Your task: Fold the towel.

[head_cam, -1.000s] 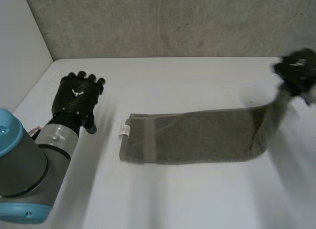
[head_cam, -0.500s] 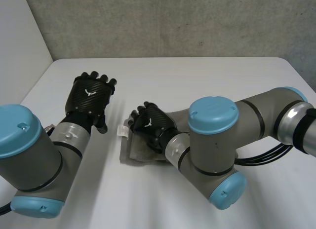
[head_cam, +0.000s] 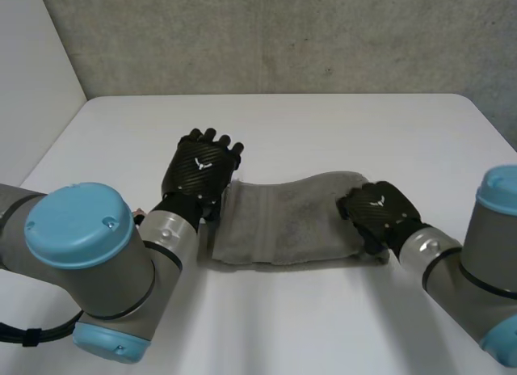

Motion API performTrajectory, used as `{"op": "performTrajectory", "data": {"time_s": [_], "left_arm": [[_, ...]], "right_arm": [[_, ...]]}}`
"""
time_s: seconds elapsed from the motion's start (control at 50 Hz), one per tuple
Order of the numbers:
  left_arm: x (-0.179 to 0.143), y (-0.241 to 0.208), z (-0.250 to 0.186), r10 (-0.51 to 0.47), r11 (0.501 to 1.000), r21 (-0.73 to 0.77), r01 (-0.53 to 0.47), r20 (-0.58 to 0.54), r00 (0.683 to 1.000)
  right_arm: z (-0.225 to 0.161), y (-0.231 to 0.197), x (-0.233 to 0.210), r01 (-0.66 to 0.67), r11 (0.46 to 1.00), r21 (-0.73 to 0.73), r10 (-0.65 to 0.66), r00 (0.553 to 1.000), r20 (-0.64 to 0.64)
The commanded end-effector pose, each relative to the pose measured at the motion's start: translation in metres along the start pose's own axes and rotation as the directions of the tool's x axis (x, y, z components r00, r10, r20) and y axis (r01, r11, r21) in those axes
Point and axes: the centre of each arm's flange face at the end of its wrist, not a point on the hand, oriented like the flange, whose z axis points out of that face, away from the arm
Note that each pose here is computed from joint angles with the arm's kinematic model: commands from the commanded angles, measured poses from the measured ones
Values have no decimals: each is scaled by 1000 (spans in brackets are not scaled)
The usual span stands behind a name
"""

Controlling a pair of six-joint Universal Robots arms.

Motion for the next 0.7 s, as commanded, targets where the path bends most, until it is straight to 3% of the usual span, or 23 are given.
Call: {"op": "performTrajectory", "data": {"time_s": [0.02,0.7], "left_arm": [[0,3,-1,-3,1000,-10,3,-1,1000],[1,6,-3,-2,1000,-18,2,-1,1000]], "right_arm": [[6,17,8,10,1000,-24,-10,1000,-29],[7,37,14,22,997,-74,-28,997,-78]]}}
